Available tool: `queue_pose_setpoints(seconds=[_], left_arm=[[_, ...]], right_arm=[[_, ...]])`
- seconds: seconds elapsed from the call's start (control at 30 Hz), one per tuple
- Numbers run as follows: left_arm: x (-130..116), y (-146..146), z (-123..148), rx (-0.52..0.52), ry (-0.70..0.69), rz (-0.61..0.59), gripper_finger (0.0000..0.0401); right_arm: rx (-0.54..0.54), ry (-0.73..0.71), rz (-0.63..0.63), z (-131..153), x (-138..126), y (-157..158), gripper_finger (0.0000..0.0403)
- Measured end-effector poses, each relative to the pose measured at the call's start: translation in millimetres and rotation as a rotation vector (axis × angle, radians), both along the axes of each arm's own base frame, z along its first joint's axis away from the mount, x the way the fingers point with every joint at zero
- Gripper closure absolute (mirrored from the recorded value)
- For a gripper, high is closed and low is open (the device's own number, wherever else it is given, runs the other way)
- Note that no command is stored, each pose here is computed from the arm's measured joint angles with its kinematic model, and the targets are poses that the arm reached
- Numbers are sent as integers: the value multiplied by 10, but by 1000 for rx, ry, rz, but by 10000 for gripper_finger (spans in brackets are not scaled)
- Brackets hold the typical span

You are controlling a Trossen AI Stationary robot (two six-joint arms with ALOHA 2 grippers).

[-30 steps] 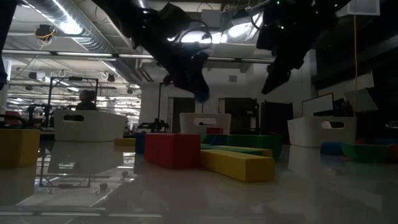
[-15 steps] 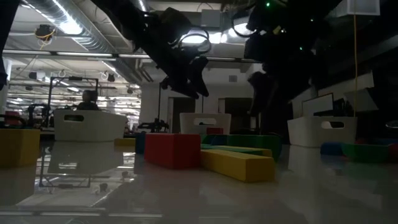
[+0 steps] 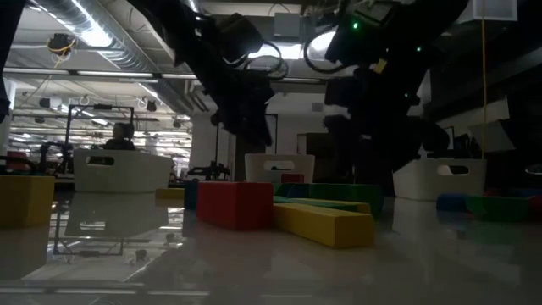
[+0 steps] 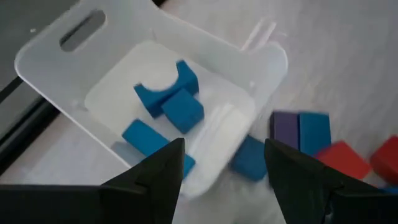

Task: Sort blocks
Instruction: Put the yellow block into the top right white bin

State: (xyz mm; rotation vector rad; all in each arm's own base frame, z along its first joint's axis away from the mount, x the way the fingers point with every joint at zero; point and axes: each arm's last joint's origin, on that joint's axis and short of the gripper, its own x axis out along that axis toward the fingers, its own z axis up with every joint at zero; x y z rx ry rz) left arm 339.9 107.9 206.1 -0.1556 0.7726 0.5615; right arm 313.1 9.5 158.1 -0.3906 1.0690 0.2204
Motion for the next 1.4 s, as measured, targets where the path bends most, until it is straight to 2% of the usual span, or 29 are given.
queue_pose_setpoints(seconds=[0.23,0.53,1.0,1.1,1.3,1.4], left_arm=[[-3,-111,-32,-13,48,-30,191],[-2,-312,-72,-28,112,-86,191],[-43,-748,-145,-88,223,-148,191],[-54,-832,-155,-104,234,-148,191],[-71,-967,-168,-114,258,-170,191],[-85,-1013,-175,-124,269,-167,191]], right_arm=[[10,56,6,-165,28,5,123],[41,69,-34,-202,37,8,131],[83,78,-45,-214,31,19,269],[97,80,-48,-215,31,22,270],[102,79,-50,-218,33,23,234],[102,80,-50,-218,33,23,238]])
